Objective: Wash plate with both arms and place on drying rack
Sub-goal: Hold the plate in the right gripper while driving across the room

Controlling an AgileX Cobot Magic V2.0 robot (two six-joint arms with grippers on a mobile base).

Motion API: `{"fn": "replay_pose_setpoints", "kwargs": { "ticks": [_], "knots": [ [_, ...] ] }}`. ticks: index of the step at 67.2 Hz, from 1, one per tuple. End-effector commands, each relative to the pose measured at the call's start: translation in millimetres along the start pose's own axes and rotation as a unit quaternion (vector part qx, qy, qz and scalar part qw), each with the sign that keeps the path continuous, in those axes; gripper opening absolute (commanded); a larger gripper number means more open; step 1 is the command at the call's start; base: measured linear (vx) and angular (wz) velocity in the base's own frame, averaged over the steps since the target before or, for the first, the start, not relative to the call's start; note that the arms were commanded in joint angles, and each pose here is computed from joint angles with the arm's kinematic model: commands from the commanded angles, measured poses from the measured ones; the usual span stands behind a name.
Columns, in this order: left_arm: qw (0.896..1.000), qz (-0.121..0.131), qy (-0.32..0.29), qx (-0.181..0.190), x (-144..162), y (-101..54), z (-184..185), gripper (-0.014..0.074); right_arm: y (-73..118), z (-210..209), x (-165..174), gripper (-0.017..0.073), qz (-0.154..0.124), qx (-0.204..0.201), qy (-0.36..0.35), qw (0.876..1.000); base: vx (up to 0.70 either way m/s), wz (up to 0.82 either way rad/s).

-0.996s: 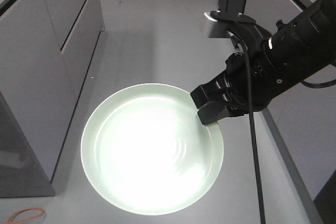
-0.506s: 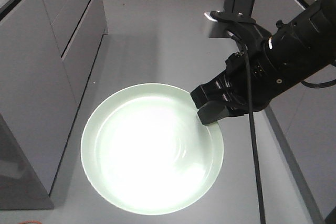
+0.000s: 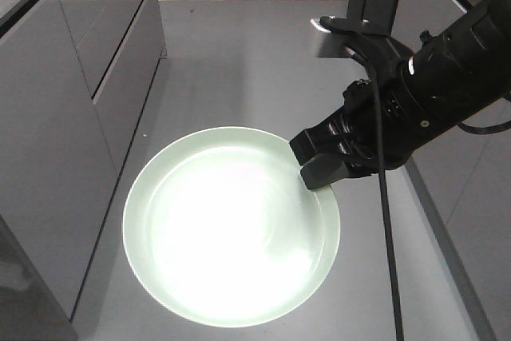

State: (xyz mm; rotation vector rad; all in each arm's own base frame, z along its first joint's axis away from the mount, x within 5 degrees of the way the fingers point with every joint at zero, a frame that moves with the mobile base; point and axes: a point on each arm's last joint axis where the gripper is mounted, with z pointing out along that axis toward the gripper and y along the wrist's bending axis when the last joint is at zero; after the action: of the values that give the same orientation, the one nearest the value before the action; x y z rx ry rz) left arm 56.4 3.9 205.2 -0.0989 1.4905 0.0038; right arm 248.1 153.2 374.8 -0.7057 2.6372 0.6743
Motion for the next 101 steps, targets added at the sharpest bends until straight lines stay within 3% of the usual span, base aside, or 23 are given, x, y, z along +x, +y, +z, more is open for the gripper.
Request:
{"fn": "replay_pose_setpoints", "kwargs": {
  "ticks": [1, 101],
  "knots": [
    [0.998, -0.006, -0.058, 0.005, -17.0, -1.0, -2.6, -0.0007, 10.8, -19.2, 2.8, -0.0004, -0.013, -0.015, -0.020, 1.000, 0.18, 0.01],
    [0.998, -0.006, -0.058, 0.005, -17.0, -1.0, -2.6, -0.0007, 10.8, -19.2, 2.8, -0.0004, -0.013, -0.015, -0.020, 1.000, 0.21, 0.01]
  ]
}}
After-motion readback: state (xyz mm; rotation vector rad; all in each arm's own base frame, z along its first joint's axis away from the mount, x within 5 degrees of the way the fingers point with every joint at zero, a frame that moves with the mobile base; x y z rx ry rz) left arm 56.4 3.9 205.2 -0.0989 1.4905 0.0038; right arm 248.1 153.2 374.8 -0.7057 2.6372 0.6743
